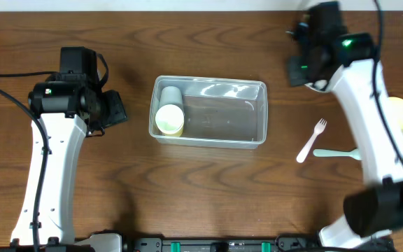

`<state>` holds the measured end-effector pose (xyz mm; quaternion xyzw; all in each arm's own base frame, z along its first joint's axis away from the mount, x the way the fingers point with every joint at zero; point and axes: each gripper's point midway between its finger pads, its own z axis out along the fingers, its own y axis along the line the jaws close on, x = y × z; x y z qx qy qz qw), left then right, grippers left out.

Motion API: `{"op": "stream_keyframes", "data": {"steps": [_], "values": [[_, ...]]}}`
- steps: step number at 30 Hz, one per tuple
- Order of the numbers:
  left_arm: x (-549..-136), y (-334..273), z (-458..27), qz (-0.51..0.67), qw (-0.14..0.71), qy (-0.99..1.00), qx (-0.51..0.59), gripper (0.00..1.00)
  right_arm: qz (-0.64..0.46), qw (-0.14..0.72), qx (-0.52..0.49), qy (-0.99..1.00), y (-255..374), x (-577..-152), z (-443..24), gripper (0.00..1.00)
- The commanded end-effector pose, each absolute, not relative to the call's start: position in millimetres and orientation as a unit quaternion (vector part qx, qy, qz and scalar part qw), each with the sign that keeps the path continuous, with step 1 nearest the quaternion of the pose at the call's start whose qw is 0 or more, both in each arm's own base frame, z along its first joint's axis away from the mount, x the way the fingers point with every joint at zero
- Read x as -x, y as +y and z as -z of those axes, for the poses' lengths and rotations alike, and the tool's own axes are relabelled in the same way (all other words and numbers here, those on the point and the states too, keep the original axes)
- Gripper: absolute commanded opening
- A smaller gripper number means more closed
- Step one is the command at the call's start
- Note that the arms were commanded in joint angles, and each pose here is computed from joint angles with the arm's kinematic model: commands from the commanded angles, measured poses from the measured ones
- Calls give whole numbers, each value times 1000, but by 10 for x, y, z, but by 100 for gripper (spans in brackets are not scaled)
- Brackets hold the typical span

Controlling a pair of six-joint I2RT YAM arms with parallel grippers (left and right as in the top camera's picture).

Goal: Pack container
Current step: 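Carry the white bowl into the container with the right gripper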

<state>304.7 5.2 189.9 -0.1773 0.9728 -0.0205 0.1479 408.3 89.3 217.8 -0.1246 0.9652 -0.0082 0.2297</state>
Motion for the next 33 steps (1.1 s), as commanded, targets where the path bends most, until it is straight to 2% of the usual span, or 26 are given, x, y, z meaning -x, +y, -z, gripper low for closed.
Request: {"op": "stream_keyframes", "data": {"steps": [1,5,10,17,24,25,26,30,33], "values": [[-3035,67,-1886,18,146,974,172,61,-9,241,225,944,1449,-3886,-2290,1],[-3035,67,-1886,18,146,974,172,61,-22,215,279,936,1919,-3687,-2100,1],[-3024,67,-1883,18,143,975,172,61,-13,147,316,937,2223,-3530,-1560,1],[-3017,67,-1881,18,142,975,171,60,5,79,305,949,2178,-3589,-962,1],[-3017,67,-1881,18,142,975,171,61,6,99,279,955,2056,-3849,-867,5],[-3017,67,-1881,17,142,975,171,61,5,101,276,956,2041,-3871,-870,14],[-3016,67,-1881,17,142,975,170,61,5,103,272,957,2010,-3896,-871,27],[-3017,67,-1881,17,142,975,170,61,6,102,268,958,1966,-3912,-870,60],[-3017,67,-1881,17,142,975,170,61,5,103,271,957,1969,-3900,-910,61]]}}
